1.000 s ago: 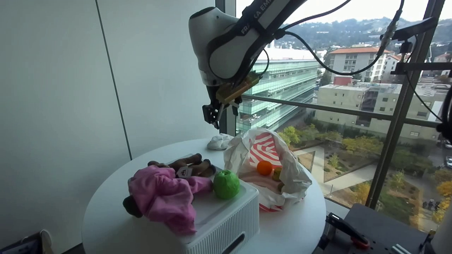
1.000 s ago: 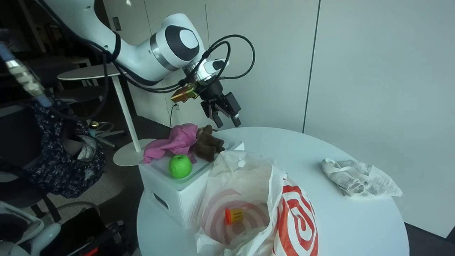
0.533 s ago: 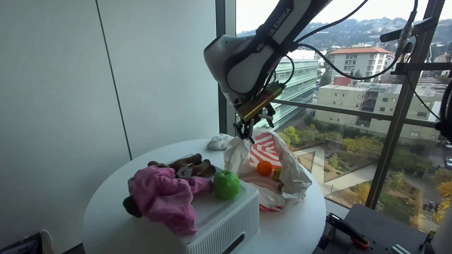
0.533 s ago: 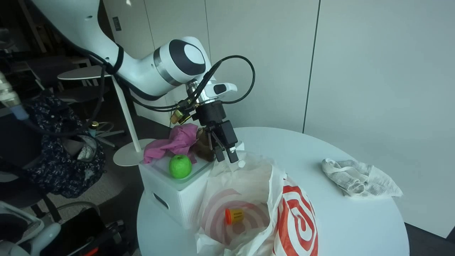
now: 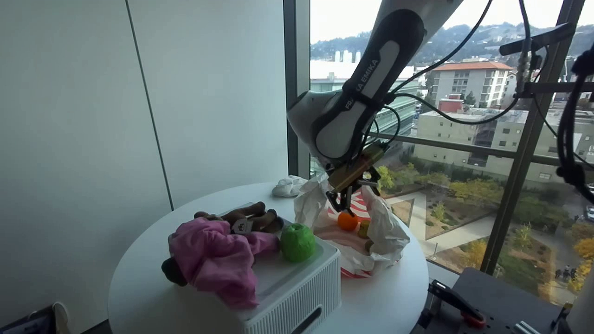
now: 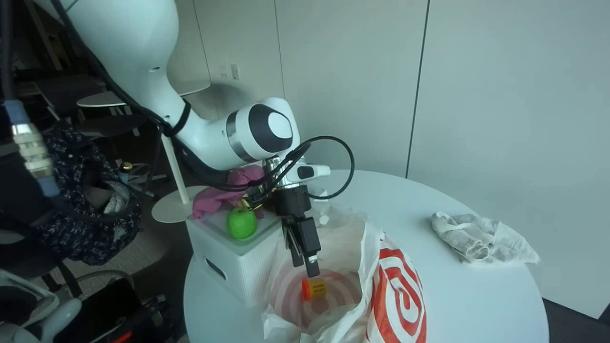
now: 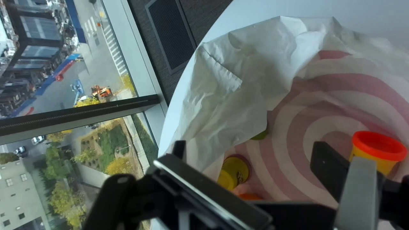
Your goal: Remove some items from the plastic bag, put them on the white basket and leave the yellow container in the plastic bag
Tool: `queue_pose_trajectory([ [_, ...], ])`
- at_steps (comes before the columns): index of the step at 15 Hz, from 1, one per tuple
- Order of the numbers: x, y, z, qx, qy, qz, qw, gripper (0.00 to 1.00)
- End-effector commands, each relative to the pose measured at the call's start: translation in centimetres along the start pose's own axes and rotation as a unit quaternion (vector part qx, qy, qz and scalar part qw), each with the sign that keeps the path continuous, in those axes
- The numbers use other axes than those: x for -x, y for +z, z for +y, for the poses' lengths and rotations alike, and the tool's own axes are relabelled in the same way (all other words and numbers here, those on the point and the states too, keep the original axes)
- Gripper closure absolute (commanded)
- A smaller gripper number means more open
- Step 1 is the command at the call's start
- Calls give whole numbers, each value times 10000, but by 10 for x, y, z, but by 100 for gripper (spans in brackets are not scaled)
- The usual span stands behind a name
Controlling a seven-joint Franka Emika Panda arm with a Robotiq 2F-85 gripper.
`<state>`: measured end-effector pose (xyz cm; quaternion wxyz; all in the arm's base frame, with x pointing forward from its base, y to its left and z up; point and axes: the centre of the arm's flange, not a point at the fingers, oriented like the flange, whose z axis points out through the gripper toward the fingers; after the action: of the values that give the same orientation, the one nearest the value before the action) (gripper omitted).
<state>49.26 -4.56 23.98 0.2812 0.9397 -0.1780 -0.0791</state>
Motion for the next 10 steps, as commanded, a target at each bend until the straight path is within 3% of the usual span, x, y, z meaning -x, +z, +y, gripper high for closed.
queue_pose_trajectory([
  [1, -26, 47, -16, -259, 533, 212, 9980, 0],
  [3, -38, 64, -25, -538, 938, 406, 9933, 0],
  [5, -50, 84, -26, -510, 1143, 781, 9891, 0],
  [10, -70, 136, -3, 155, 1581, 1645, 9735, 0],
])
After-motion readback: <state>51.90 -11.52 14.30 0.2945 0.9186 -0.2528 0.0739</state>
